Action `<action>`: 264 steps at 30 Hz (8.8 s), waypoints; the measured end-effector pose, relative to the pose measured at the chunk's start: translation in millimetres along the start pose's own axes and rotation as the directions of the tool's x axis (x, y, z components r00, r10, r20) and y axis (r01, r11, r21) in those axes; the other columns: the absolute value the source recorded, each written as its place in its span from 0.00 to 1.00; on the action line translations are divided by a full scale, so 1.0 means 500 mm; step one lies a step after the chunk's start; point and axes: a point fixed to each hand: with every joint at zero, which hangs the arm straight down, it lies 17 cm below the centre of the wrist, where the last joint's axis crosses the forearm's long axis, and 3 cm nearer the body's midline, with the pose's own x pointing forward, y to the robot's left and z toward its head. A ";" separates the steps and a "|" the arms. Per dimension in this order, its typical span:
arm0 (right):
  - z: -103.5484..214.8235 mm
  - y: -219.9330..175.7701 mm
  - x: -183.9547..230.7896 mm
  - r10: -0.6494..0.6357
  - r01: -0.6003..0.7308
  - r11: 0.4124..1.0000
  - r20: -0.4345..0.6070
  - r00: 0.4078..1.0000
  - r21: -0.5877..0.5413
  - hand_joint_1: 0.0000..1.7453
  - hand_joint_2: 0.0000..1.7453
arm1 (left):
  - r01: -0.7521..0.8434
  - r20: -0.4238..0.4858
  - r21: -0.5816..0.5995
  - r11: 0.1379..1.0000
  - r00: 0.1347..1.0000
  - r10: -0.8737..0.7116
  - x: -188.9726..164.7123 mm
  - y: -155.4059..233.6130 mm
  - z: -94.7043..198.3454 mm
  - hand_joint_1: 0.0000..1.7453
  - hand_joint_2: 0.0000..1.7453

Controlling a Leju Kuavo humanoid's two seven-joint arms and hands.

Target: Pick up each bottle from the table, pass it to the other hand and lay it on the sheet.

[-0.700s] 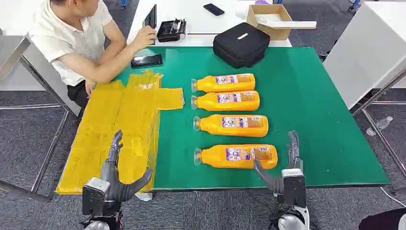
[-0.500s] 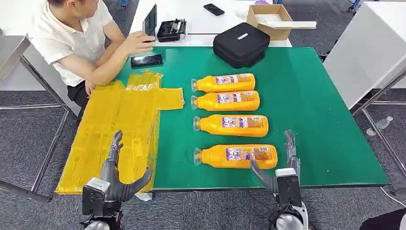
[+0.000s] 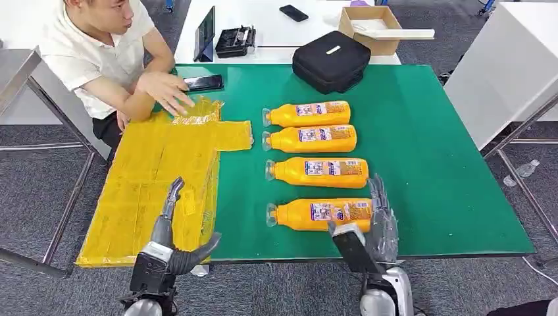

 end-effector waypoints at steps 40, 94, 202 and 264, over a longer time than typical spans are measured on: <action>0.066 0.075 -0.198 0.442 -0.443 0.780 0.110 0.890 0.443 0.00 1.00 | -0.131 -0.011 -0.121 0.984 0.991 0.131 -0.007 -0.095 -0.031 0.00 1.00; 0.138 0.041 -0.402 0.393 -0.243 0.545 0.011 0.920 0.802 1.00 1.00 | -0.195 -0.008 -0.171 0.966 0.980 0.197 -0.002 -0.134 -0.039 0.00 1.00; 0.066 0.388 0.213 -0.332 0.108 0.728 0.210 0.920 0.677 0.98 1.00 | -0.719 -0.065 -0.097 0.688 0.695 0.716 0.027 -0.119 -0.075 1.00 1.00; -0.077 0.192 0.204 0.060 -0.083 0.993 0.238 0.969 0.085 0.00 1.00 | 0.574 0.154 0.206 0.793 0.781 -0.605 0.133 0.082 -0.178 1.00 1.00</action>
